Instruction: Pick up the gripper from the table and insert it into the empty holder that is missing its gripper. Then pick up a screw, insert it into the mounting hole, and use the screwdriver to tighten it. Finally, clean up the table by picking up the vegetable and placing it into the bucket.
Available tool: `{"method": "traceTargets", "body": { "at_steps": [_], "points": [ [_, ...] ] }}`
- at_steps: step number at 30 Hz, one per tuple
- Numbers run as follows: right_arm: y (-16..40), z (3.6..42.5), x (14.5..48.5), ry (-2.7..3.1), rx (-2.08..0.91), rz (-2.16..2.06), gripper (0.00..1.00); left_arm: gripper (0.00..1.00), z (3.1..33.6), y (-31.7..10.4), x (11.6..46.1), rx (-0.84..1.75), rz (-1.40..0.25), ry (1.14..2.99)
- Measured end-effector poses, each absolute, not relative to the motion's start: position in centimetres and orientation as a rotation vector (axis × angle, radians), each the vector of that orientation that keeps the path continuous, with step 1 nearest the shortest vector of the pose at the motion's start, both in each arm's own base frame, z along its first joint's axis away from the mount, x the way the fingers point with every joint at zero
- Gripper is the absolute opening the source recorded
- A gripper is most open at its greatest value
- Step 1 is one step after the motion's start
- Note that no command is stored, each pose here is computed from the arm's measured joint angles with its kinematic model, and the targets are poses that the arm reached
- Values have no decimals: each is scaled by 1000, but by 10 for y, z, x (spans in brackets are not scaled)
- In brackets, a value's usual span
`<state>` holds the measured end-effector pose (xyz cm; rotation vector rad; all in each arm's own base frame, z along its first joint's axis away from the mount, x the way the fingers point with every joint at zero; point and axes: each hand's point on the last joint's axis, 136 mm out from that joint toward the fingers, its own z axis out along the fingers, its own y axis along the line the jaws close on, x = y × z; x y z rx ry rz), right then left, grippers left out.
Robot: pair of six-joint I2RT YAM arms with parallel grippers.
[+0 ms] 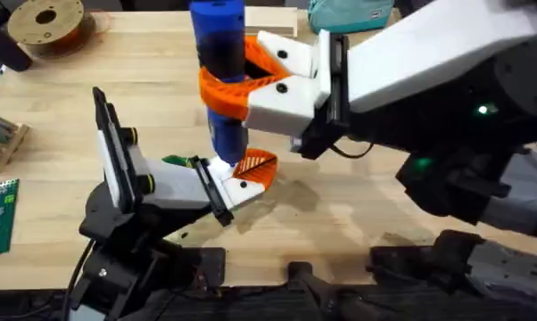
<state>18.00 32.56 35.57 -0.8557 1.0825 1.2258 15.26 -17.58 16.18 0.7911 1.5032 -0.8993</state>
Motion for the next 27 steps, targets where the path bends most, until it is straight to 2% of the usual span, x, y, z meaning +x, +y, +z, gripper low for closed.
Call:
{"method": "traceTargets", "body": {
  "at_steps": [27],
  "points": [
    [331, 346, 187, 1113, -849, 1220, 31, 7, 162, -176, 153, 789, -900, 1505]
  ]
}}
